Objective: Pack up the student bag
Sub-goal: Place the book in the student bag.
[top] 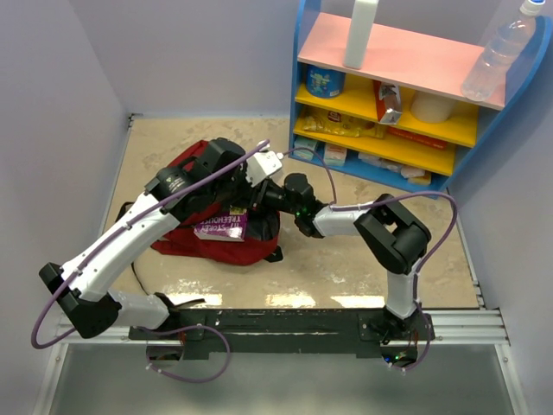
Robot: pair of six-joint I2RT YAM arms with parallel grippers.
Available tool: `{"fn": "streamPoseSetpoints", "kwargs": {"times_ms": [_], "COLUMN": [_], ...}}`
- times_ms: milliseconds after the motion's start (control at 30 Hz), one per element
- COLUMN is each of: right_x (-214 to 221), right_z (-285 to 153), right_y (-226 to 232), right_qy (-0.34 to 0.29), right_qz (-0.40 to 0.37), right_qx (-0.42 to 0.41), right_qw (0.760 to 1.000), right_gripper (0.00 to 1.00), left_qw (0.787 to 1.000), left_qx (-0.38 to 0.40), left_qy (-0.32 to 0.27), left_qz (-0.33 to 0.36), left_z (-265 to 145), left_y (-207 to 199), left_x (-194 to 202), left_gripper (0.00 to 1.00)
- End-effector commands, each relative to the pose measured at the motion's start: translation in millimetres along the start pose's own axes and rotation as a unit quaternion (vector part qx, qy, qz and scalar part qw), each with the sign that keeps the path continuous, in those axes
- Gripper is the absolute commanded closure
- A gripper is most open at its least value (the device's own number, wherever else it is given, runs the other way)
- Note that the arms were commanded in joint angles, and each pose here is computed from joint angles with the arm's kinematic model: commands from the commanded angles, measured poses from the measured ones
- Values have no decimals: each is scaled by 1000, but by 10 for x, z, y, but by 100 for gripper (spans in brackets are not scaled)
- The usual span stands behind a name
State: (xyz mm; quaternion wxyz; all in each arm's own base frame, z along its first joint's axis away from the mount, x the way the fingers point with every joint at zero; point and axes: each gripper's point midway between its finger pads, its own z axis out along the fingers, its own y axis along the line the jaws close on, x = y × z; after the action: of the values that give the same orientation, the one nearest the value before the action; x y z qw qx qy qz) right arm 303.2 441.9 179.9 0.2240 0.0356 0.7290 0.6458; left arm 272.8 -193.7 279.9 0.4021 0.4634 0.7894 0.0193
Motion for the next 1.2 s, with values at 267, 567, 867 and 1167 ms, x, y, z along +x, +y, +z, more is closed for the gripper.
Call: {"fn": "streamPoseSetpoints", "kwargs": {"times_ms": [267,567,867,1167], "right_x": [-943,-1141,-1137,-684], "right_z": [-342,-133,275,515], "right_y": [606,703,792,434], "right_qy": [-208,-250,-287,-199], "right_qz": [-13,3,-11,-27], "right_qx": [-65,-79,-39,55], "right_qw": [976,965,957,978], "right_gripper": [100,100,97,38], "left_qw": [997,996,995,995], "left_qx": [25,43,53,45], "left_qy": [-73,-70,-78,-83], "left_qz": [-13,-15,-18,-19], "left_z": [-256,-274,-301,-329], "left_y": [-33,-93,-111,-83], "left_x": [-298,-285,-355,-359], "left_gripper": [100,100,100,100]}}
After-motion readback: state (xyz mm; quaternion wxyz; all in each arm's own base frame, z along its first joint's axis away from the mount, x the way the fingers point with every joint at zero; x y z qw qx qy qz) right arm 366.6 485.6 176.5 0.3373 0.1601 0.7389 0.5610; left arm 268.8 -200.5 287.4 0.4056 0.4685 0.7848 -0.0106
